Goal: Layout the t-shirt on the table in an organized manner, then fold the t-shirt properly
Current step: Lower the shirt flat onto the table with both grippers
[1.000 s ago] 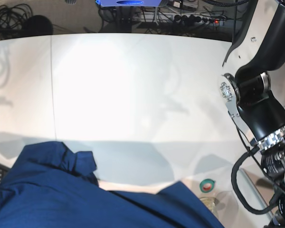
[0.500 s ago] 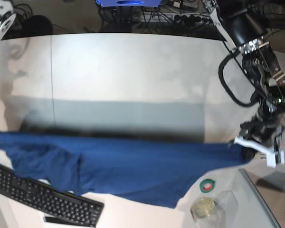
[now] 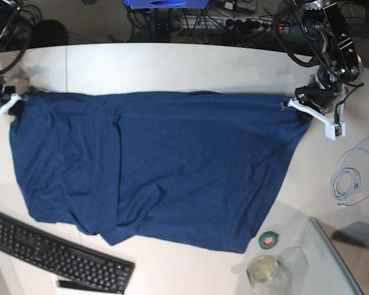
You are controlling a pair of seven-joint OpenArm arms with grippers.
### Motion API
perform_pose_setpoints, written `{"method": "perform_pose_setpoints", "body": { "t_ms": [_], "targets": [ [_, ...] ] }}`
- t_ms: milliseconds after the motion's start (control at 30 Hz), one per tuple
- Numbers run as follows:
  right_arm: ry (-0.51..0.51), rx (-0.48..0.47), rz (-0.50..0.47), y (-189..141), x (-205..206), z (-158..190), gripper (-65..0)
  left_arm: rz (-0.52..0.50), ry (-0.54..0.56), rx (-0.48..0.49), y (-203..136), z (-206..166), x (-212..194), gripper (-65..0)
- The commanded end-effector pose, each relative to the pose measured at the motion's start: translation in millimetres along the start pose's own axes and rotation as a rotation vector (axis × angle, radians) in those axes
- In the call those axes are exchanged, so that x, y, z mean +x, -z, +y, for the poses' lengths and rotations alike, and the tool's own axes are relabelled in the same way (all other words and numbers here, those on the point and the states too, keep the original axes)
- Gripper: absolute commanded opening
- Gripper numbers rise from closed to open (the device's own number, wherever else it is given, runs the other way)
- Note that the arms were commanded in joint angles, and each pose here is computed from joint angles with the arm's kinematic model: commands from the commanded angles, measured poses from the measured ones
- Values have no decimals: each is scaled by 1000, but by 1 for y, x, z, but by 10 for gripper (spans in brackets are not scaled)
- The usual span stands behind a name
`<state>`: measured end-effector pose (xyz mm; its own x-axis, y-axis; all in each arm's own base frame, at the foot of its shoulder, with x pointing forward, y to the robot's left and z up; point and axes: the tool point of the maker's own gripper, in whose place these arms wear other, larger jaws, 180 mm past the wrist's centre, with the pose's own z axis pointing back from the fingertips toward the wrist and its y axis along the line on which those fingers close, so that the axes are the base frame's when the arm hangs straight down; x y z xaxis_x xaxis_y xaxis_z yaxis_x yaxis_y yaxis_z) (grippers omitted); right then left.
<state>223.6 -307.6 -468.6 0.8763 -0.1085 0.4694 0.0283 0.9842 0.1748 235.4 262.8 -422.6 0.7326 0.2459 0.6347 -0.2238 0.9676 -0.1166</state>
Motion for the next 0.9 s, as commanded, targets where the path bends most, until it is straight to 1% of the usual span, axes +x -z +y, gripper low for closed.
{"method": "perform_pose_setpoints", "body": {
  "t_ms": [0, 300, 367, 433, 600, 867],
  "targets": [
    [-14, -19, -49, -8, 17, -10, -648, -28, -1, 1, -1, 3, 6, -650],
    [-7, -23, -6, -9, -5, -12, -648, 6, -5, 12, -1, 7, -7, -650],
    [-7, -23, 0, -9, -7, -12, -648, 4, -23, 37, -3, 18, -8, -650],
    [-6, -22, 4, -9, -9, -12, -648, 30, -57, 62, -5, 29, -22, -650],
    [29, -10, 45, -2, -26, -14, -648, 83, -98, 91, -8, 45, -48, -650],
    [30, -10, 49, -2, -27, -14, -650, 108, -102, 101, -11, 49, -60, -650]
  ]
}}
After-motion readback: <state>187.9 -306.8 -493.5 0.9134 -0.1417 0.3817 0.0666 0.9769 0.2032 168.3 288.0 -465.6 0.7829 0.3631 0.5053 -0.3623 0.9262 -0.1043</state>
